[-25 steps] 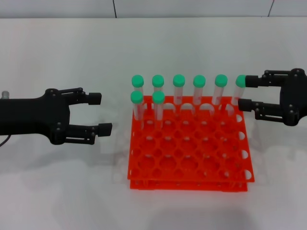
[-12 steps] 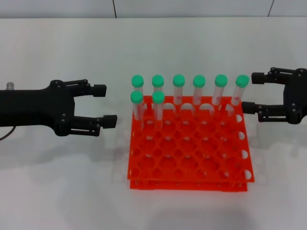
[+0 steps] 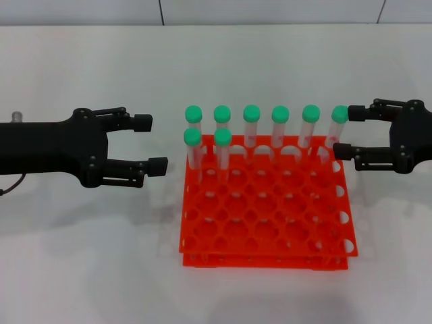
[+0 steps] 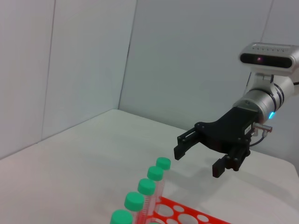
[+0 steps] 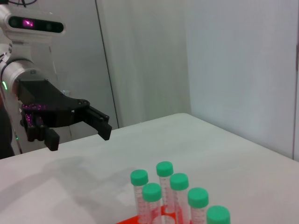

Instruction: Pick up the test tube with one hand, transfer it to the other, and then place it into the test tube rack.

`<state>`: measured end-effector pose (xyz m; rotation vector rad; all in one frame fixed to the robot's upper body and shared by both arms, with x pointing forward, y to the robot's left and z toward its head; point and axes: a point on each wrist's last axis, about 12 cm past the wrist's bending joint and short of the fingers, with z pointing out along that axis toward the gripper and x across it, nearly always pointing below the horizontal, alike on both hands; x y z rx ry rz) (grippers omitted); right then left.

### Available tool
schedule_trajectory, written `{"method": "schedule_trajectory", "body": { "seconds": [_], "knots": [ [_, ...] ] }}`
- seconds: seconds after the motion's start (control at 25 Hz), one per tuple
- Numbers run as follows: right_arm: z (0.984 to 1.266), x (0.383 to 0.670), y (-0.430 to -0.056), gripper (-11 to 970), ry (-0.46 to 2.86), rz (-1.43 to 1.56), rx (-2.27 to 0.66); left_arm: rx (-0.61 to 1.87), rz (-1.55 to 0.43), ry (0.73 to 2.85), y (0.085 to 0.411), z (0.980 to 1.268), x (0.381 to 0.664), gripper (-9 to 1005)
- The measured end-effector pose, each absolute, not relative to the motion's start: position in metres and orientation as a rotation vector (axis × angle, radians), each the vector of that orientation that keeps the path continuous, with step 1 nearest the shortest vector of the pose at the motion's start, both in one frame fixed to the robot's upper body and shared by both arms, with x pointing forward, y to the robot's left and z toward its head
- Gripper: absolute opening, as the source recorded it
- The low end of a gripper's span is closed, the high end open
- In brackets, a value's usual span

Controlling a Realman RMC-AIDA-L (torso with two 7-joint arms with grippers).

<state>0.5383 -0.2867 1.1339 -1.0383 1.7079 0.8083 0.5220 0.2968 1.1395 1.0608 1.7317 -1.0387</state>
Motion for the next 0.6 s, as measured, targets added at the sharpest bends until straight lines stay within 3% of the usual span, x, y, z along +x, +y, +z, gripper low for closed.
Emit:
{"method": "schedule_trajectory", "body": {
  "seconds": [0.6],
  "knots": [
    [1.1364, 0.5415, -0.281, 778, 1.693, 0.814, -1.06, 1.03, -1.046, 1.736, 0.2919, 1.133, 0.52, 876]
  ]
}}
